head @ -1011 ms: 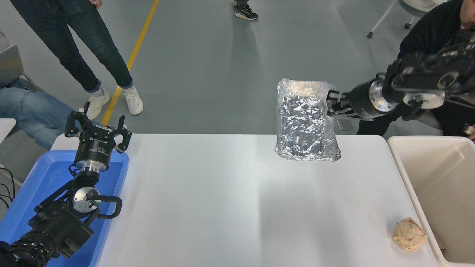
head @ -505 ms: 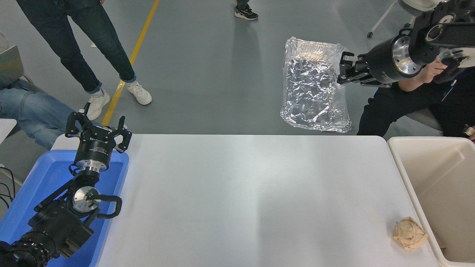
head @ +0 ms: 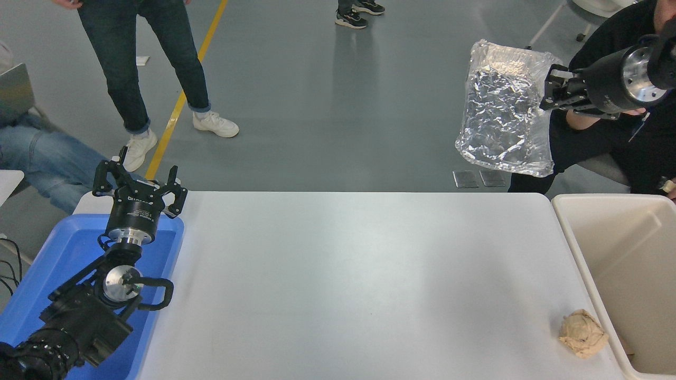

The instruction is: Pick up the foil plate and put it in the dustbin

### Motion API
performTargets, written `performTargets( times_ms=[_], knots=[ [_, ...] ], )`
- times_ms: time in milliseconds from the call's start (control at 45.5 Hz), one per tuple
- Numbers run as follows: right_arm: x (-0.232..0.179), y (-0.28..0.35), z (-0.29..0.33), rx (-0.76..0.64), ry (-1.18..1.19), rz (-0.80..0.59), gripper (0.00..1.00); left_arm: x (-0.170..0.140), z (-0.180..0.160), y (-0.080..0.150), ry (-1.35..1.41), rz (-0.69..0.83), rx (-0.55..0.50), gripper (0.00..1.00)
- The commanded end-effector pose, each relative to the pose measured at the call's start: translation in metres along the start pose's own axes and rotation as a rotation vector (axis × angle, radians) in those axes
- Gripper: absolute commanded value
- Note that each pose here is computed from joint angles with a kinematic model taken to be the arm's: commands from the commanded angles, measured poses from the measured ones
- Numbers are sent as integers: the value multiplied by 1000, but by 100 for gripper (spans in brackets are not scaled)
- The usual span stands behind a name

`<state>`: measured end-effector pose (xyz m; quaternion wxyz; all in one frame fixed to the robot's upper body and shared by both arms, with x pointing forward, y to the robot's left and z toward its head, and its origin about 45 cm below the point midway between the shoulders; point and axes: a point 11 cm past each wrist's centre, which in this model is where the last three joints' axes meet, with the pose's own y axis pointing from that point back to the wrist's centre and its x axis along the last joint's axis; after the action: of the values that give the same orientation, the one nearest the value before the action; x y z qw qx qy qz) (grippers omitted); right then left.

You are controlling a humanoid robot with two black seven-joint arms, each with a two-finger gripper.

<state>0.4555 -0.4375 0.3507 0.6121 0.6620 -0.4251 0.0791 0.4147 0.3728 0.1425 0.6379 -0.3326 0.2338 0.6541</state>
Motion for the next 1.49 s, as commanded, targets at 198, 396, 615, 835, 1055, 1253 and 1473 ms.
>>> performTargets(
  times_ms=[198, 396, 615, 835, 1055, 1253, 1473],
  knots=[
    [-18, -41, 174, -326, -56, 166, 0, 0, 0, 0, 0, 0, 0, 99],
    [-49, -49, 228, -409, -96, 208, 0, 0, 0, 0, 0, 0, 0, 99],
    [-91, -56, 267, -459, -149, 205, 0, 0, 0, 0, 0, 0, 1, 99],
    [-125, -59, 292, -498, -182, 205, 0, 0, 0, 0, 0, 0, 0, 99],
    [-130, -59, 296, -502, -193, 222, 50, 0, 0, 0, 0, 0, 1, 99],
    [-140, -63, 296, -505, -195, 193, 88, 0, 0, 0, -1, 1, 0, 99],
    [-90, -71, 240, -380, -223, 261, 100, -1, 0, 0, 0, -1, 0, 99]
  ],
)
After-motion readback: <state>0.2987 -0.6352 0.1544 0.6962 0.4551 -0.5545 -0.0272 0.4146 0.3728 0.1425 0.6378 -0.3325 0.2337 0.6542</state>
